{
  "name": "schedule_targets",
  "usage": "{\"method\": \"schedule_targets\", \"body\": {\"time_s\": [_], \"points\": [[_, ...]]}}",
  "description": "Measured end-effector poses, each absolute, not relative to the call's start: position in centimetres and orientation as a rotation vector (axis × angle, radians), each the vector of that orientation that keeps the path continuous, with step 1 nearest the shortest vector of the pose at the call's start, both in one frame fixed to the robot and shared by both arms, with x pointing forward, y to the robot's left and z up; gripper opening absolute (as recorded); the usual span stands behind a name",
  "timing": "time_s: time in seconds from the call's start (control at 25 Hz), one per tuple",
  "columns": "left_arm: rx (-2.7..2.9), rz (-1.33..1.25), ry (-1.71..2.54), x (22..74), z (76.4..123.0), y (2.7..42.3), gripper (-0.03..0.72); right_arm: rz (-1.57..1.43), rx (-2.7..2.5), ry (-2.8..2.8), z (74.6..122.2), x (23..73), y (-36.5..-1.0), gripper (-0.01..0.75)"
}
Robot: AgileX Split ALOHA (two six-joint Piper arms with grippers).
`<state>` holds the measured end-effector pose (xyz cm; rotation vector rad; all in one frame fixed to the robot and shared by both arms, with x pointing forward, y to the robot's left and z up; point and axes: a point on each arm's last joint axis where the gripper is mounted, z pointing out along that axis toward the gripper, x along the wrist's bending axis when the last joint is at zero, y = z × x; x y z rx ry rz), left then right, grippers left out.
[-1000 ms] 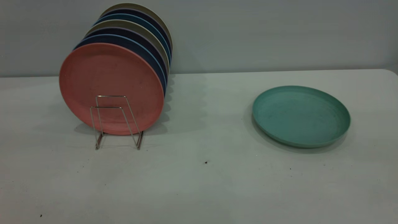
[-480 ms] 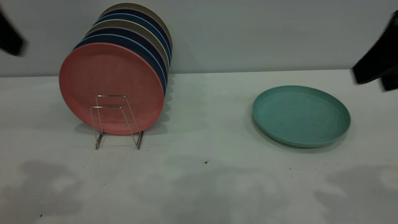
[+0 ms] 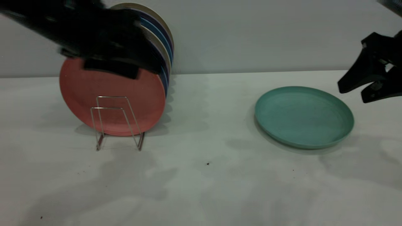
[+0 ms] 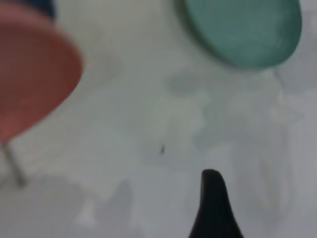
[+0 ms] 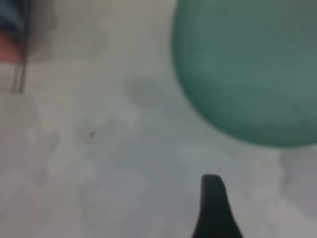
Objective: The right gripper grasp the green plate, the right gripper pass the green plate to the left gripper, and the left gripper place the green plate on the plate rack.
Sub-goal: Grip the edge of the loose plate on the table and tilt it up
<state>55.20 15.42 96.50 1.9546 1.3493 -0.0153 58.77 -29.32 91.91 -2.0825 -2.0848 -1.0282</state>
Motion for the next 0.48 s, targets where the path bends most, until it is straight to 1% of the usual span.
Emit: {"method": "schedule_targets", "body": {"time_s": [0.2,0.32,0.48], "points": [[1.924,-0.016,1.334,56.3,94.1,12.9,0.545,-0.987,-2.155,-2.009,88.6,61.6,-32.2,0.538],[1.897,-0.033,1.349,56.7,93.3,12.6,0.545,-0.977,-2.184,-1.968,86.9,63.0,-33.7,0.538],[1.876,-0.031,1.35,56.9,93.3,12.5,0.545,-0.969,-2.186,-1.927,84.8,64.4,-35.2,0.532]]}}
